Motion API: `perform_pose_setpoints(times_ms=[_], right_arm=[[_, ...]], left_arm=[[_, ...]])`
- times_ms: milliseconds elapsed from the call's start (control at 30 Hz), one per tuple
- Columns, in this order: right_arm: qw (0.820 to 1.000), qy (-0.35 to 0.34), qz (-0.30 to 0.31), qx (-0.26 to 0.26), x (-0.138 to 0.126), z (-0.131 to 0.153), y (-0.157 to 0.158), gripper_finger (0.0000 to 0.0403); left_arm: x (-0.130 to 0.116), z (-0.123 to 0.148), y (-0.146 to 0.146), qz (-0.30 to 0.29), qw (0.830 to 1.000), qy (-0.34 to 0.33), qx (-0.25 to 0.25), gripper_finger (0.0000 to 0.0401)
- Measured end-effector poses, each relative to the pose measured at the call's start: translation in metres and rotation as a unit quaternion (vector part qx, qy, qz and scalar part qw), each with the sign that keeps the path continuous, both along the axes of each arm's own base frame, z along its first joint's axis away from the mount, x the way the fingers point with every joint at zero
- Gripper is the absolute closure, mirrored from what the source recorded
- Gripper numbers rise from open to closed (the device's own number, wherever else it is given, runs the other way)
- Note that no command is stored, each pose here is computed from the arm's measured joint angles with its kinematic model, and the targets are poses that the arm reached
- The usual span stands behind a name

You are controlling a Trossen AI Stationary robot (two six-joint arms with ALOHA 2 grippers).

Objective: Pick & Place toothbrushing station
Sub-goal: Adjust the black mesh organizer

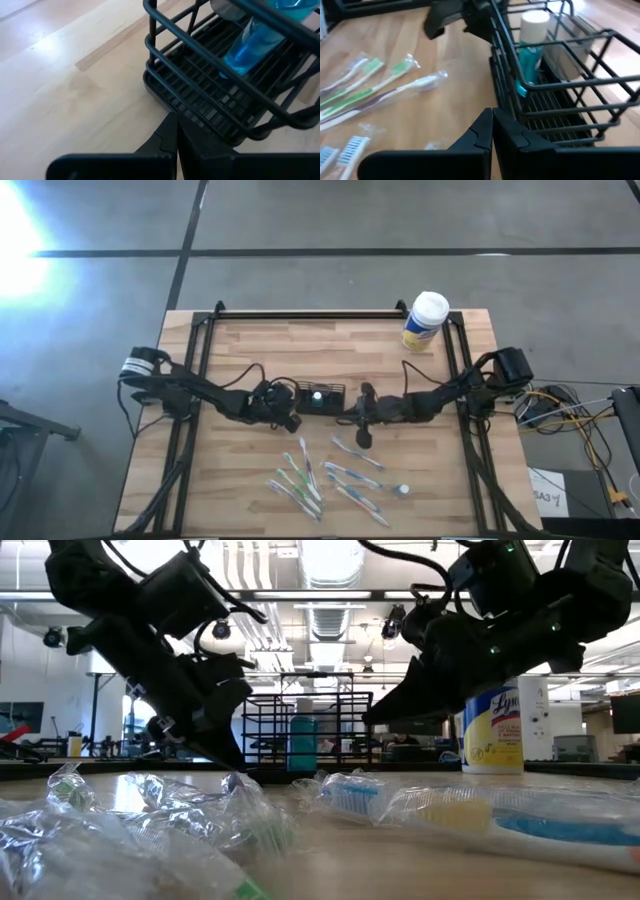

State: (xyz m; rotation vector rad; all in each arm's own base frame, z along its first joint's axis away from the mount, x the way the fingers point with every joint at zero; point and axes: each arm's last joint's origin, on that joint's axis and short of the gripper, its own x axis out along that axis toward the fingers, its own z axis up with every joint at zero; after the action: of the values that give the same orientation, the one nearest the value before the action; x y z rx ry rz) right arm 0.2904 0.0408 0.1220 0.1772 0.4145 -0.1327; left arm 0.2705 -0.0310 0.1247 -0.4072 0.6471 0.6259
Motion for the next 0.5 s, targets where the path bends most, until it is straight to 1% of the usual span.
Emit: perform_pose_setpoints(times_ms=[500], right_arm=[[0.999,0.004,-0.042,0.007,-0.003,-0.004,-0.004,0.0394]], left_arm=[[-0.001,0.0,-0.014,-0.023,1.0,-0.003,-0.013,0.0398]])
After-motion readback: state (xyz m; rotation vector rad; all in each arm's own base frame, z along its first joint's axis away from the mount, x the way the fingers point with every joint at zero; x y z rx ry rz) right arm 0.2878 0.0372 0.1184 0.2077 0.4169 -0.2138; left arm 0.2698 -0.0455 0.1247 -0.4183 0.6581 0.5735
